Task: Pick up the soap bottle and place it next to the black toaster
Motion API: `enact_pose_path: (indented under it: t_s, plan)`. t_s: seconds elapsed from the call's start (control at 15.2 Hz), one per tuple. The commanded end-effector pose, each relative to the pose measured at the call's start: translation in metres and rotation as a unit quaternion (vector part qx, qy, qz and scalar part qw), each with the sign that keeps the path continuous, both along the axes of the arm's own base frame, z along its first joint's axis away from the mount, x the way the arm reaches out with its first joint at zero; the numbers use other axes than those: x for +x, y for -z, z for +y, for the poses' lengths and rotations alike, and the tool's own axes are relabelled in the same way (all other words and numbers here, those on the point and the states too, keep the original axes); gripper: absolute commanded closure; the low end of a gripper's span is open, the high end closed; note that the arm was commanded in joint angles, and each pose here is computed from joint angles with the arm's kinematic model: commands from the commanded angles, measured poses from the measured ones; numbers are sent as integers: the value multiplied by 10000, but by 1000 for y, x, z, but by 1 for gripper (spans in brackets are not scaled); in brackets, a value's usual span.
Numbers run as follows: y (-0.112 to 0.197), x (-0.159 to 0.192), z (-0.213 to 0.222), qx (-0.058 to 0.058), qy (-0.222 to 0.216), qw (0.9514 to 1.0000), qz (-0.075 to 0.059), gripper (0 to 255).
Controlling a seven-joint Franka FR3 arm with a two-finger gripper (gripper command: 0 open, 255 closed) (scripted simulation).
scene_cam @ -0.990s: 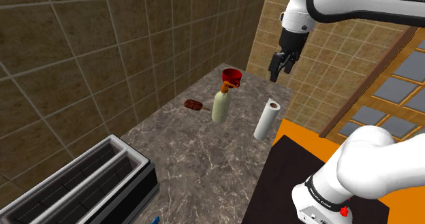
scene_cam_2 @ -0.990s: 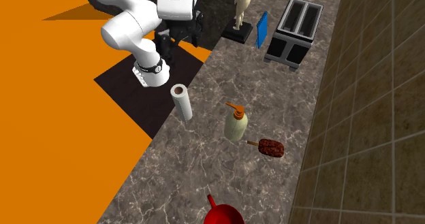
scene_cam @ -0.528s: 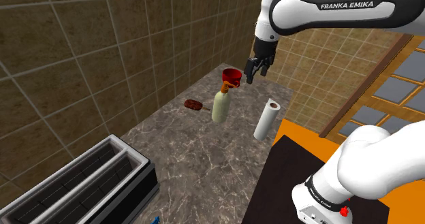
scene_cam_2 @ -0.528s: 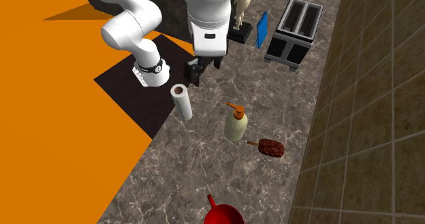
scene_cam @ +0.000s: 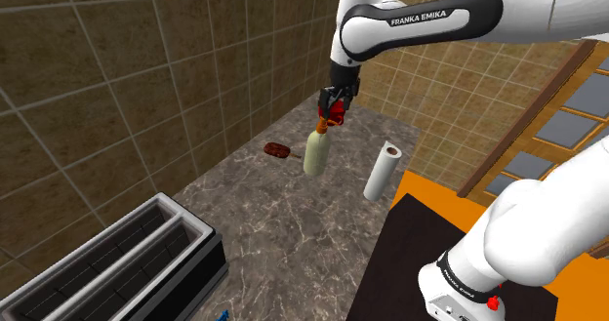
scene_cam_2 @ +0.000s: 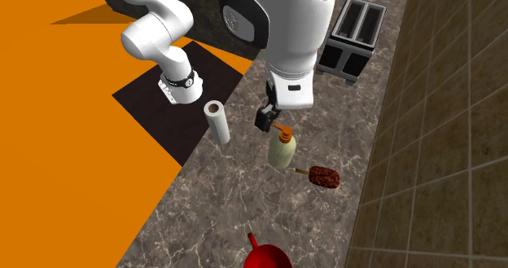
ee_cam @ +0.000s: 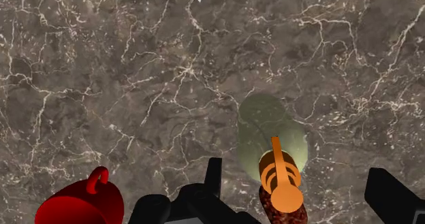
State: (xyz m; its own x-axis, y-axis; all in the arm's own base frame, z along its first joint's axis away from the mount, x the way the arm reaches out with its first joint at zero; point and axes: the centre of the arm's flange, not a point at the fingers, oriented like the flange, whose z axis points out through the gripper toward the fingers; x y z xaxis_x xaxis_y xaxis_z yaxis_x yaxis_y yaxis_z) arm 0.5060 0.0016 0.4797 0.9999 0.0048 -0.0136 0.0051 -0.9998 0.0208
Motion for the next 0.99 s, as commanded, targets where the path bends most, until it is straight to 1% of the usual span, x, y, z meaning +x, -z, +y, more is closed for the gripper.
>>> enact_pose_path:
  t_s: [0.0, 0.13, 0.59, 0.92]
  plan:
    - [15, 19, 3, 24, -22, 10000, -29, 0]
    - [25, 37, 5, 42, -39, 10000, -48, 0]
    - [62, 37, 5, 42, -39, 10000, -48, 0]
    - [65, 37, 5, 42, -39, 10000, -48, 0]
